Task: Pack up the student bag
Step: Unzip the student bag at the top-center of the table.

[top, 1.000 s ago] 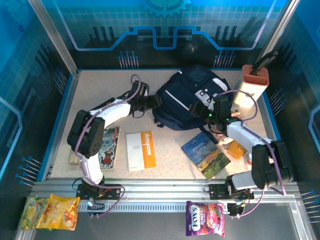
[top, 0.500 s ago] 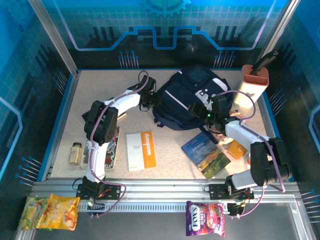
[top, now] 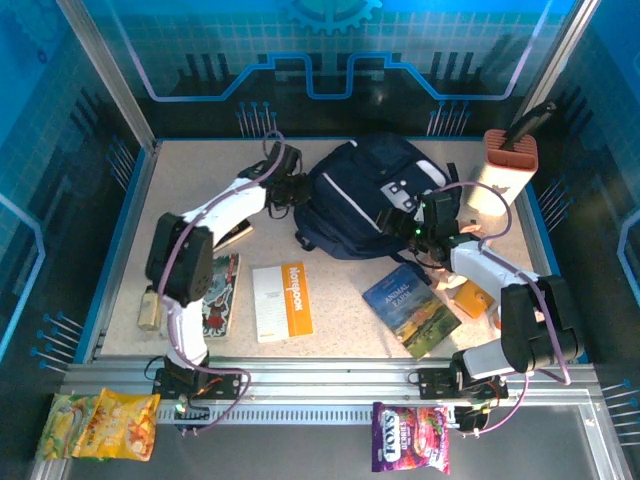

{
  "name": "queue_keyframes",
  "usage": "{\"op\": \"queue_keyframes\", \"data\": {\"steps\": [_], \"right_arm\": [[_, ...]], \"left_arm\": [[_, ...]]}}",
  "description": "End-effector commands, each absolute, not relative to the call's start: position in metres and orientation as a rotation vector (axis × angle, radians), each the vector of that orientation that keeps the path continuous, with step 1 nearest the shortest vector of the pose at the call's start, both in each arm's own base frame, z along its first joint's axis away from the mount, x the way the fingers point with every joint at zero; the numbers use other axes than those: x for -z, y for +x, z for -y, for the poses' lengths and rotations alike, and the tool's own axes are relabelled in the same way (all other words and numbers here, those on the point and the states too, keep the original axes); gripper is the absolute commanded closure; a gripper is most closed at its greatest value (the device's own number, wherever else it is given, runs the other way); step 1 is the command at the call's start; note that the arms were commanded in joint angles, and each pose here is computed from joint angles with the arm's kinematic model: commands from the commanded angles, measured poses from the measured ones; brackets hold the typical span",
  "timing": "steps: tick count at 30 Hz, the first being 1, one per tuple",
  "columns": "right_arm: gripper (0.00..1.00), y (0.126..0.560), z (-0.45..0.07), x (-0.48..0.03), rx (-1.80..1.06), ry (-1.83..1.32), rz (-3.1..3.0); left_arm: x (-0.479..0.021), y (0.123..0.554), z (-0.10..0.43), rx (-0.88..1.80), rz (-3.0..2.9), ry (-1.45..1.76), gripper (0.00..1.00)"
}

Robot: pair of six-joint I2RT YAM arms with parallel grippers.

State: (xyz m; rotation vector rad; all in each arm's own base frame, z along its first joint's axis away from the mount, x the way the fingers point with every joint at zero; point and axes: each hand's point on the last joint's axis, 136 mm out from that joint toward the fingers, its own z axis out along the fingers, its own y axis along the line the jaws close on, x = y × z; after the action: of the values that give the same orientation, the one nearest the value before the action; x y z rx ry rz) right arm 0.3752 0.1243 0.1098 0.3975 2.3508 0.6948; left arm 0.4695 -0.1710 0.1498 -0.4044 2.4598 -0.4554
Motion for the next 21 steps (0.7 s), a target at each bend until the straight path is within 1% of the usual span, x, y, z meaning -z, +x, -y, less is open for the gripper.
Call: {"op": "queue_keyframes", "data": {"steps": [1, 5, 9, 10, 12, 13, 15, 18, 21], "right_arm": [[0.11, 0.383, -0.140, -0.128, -0.793, 0.346, -2.307], [0.11, 0.385, -0.148, -0.128, -0.855, 0.364, -2.305], [0.14, 0.384, -0.152, -0.119, -0.914, 0.473, -2.334], [0.15, 0.383, -0.154, -0.115, -0.936, 0.517, -2.348], [0.19, 0.379, -0.160, -0.108, -0.982, 0.595, -2.374], [0.21, 0.376, -0.164, -0.103, -0.995, 0.631, -2.399], [0.24, 0.368, -0.170, -0.095, -0.993, 0.697, -2.438], [0.26, 0.360, -0.179, -0.085, -0.983, 0.749, -2.465], [0.28, 0.356, -0.186, -0.074, -0.959, 0.772, -2.491]], "left_arm": [[-0.199, 0.462, 0.115, 0.341, -2.278, -0.513, 1.00], [-0.195, 0.435, 0.079, 0.263, -2.239, -0.599, 1.00], [-0.170, 0.415, 0.051, 0.199, -2.247, -0.699, 1.00], [-0.162, 0.412, 0.048, 0.197, -2.262, -0.712, 0.92], [-0.155, 0.408, 0.042, 0.169, -2.286, -0.718, 0.65], [-0.154, 0.406, 0.040, 0.155, -2.296, -0.710, 0.55], [-0.157, 0.403, 0.039, 0.146, -2.305, -0.689, 0.40], [-0.163, 0.398, 0.051, 0.215, -2.329, -0.608, 0.24], [-0.167, 0.388, 0.070, 0.334, -2.363, -0.519, 0.18]]}}
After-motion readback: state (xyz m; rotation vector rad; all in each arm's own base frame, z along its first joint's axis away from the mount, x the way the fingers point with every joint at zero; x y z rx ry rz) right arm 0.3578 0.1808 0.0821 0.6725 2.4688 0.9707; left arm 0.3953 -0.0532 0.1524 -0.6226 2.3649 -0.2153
